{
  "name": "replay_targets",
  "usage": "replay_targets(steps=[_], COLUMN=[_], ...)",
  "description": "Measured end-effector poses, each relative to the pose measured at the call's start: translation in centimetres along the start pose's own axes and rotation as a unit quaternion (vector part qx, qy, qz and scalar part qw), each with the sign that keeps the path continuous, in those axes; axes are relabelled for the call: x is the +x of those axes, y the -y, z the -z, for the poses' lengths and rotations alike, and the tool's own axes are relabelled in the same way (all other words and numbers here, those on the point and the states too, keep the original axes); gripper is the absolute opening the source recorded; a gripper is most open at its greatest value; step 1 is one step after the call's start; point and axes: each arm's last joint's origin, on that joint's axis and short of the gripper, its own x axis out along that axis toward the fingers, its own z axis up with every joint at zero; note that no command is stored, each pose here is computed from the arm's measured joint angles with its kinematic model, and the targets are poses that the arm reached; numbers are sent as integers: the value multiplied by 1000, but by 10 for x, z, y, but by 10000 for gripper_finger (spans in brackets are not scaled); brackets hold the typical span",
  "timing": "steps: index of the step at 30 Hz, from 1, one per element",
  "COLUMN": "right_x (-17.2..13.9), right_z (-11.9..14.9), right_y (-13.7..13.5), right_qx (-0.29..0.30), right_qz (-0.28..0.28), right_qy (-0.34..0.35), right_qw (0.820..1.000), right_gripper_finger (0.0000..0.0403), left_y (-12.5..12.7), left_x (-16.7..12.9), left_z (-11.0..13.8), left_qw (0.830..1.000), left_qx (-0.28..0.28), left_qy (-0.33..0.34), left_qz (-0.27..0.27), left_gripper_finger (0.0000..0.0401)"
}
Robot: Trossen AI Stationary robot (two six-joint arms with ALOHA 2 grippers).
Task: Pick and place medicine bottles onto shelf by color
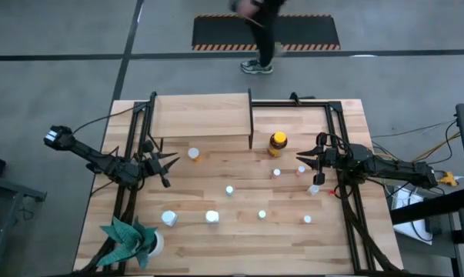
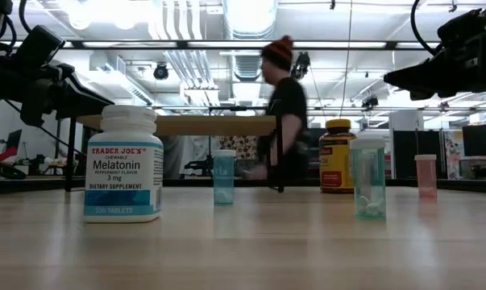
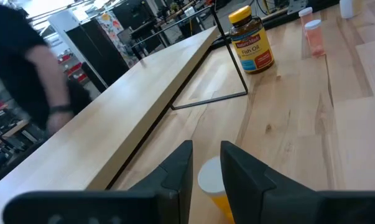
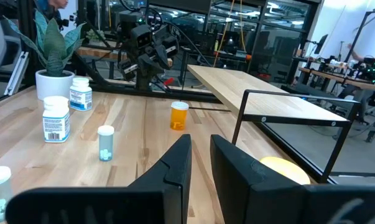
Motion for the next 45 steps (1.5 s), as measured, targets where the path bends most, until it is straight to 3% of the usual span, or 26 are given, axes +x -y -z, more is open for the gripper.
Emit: replay_targets(steps=[29,31,36,38,41,45], right_x=[0,0,0,0,0,-2], right_z=[0,0,0,0,-6,-17], right_y=[0,0,0,0,1,4], right_qx=[0,-21,-137,-116,-35,75], right_qz=[0,1,1,-5,6,34], right_qy=[0,1,1,4,29,88], right_qw=[1000,1000,991,993,999,993], right_gripper_finger=[52,52,52,52,52,52], left_y=[0,0,0,-1,-6,-19], left_x=[0,0,0,0,-2,-7], left_z=[0,0,0,-6,-22,-42], left_qw=[1000,1000,1000,996,962,945], left_qx=[0,0,-3,-81,-258,-281], left_qy=[0,0,1,22,83,164], left_qz=[0,0,0,10,28,5], left_gripper_finger=[63,63,63,63,63,63])
